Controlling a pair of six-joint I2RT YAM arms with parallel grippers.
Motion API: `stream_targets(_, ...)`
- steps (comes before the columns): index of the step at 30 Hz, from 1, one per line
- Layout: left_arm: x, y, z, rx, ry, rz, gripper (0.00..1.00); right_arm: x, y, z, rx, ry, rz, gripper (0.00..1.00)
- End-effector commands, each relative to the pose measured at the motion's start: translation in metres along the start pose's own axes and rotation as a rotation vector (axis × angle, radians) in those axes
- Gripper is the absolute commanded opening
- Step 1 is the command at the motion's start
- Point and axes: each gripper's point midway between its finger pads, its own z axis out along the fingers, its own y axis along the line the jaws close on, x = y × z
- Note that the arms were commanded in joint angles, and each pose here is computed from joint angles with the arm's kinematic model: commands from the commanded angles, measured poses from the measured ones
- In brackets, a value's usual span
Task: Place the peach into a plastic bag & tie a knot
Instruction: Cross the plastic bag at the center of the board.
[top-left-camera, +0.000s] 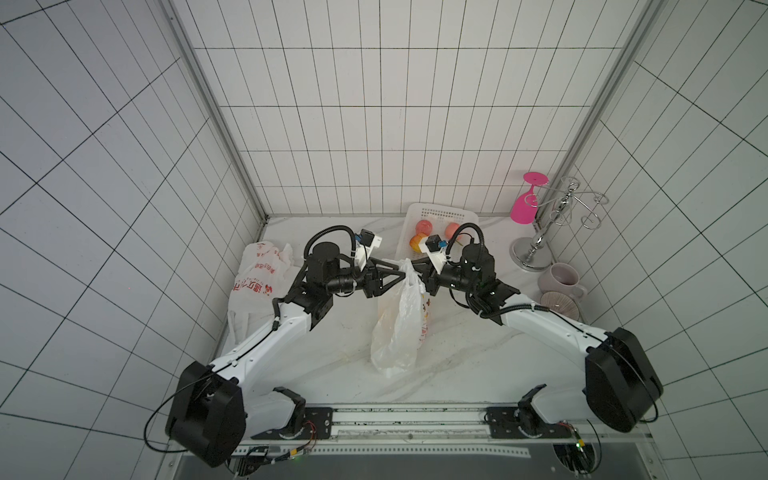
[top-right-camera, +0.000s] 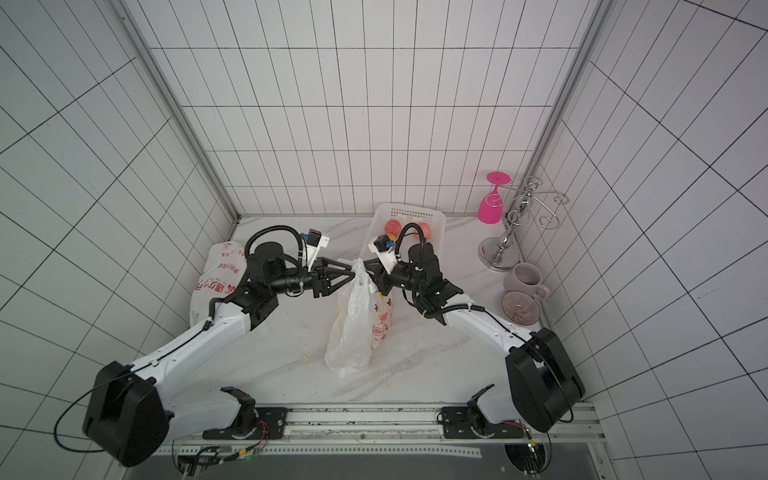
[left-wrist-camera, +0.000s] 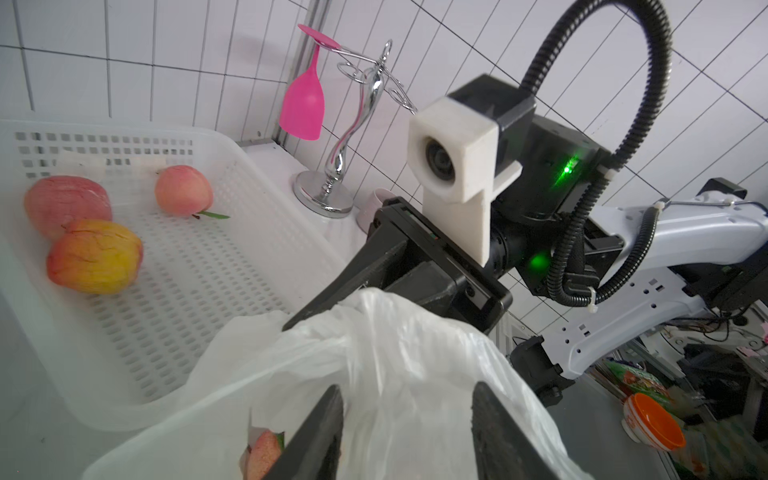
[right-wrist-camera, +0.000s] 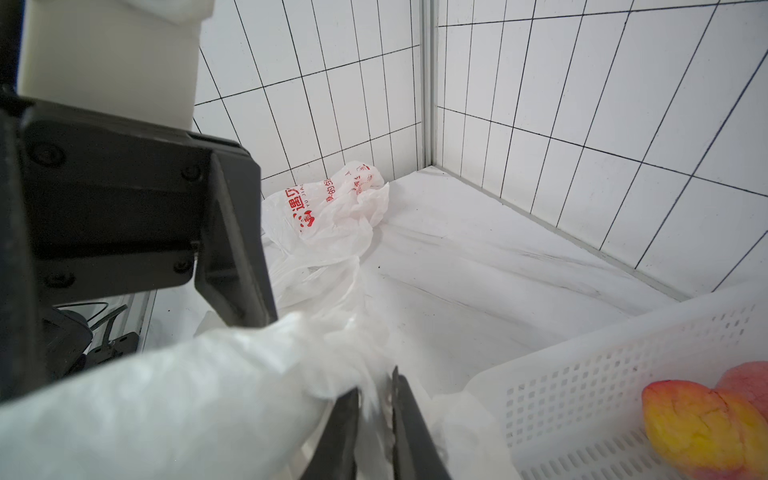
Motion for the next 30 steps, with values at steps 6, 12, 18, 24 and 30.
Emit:
stream_targets(6, 0.012, 0.004, 0.001, 0.021, 0.026, -0.050, 0.43, -0.019, 0.003, 0.001, -0.030, -0.056, -0.014, 0.16)
stream_targets(12, 0.022, 0.004, 0.005, 0.035, 0.021, -0.070, 0.44, -0.014, 0.008, 0.012, -0.060, -0.042, -0.008, 0.17)
stream_targets(18, 0.025, 0.026, 0.004, -0.065, 0.077, -0.072, 0.59, -0.012, 0.030, 0.019, -0.121, -0.030, -0.027, 0.17)
stream_targets(24, 0.020, 0.020, 0.009, 0.001, 0.013, -0.103, 0.69, -0.015, 0.052, 0.019, -0.220, -0.025, -0.017, 0.27)
stream_targets(30, 0.028, -0.006, 0.026, 0.123, 0.055, -0.117, 0.71, -0.028, 0.056, 0.024, -0.220, -0.070, -0.035, 0.35)
